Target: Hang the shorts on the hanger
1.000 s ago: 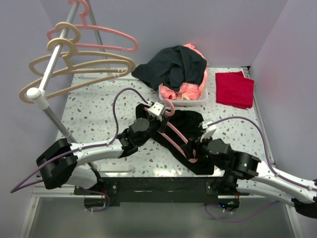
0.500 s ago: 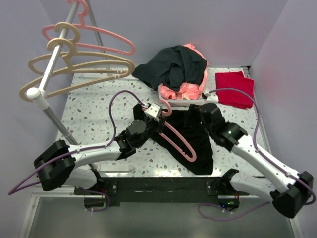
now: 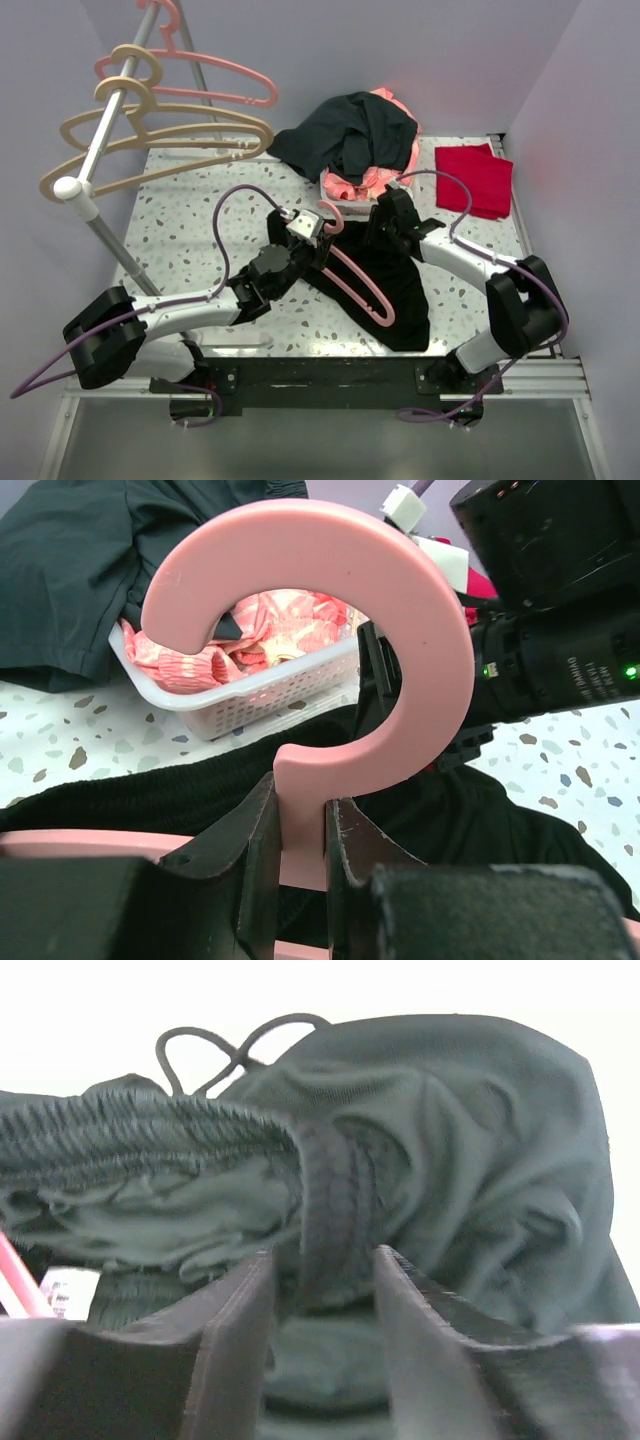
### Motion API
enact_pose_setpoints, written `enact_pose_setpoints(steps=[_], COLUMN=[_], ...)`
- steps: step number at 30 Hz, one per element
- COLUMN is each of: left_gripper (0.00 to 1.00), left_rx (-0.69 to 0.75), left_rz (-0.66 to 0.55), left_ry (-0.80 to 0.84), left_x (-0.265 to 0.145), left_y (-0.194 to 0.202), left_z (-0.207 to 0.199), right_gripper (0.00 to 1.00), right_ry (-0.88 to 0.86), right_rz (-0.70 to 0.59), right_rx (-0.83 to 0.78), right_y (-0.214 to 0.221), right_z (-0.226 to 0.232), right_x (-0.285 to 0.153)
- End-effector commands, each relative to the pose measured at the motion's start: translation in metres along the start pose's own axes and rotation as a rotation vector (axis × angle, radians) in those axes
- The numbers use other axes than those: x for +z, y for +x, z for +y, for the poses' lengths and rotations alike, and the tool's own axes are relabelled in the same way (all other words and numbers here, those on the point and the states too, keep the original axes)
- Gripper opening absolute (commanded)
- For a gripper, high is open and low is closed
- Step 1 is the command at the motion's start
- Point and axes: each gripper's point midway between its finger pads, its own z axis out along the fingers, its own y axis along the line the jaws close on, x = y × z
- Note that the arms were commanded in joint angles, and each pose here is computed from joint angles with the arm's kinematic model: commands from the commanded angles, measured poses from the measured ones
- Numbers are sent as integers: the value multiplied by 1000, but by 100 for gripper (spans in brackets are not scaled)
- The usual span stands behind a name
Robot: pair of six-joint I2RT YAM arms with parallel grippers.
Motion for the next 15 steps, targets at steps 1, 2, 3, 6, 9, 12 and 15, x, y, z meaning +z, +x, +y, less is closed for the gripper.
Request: enact_pose_setpoints(steps=[1, 2, 3, 6, 9, 12, 15], left_gripper=[0, 0, 0, 0, 0, 0, 0], left_rx=[-22, -28, -35, -56, -70, -87, -109], left_rz=[-139, -148, -159, -188, -211, -230, -245], left_ry=[-41, -53, -85, -161, -232, -299, -339], left_x=[-1, -1, -1, 0, 3, 9, 16], left_y=[-42, -45, -49, -59, -70, -77, -83], left_z=[6, 8, 13, 25, 33, 42, 48], right_gripper=[26, 18, 1, 0, 0, 0, 0], right_ry=[-53, -61, -54, -55, -51, -83, -90], right_rz=[-122, -144, -137, -176, -240, -264, -279], right_rx=[45, 48, 53, 79, 122, 167, 184], right_y=[-31, -33, -25, -20, -17, -7, 2], right_z=[17, 17, 11, 0, -15, -23, -32], right_x=[7, 6, 7, -11, -38, -59, -74])
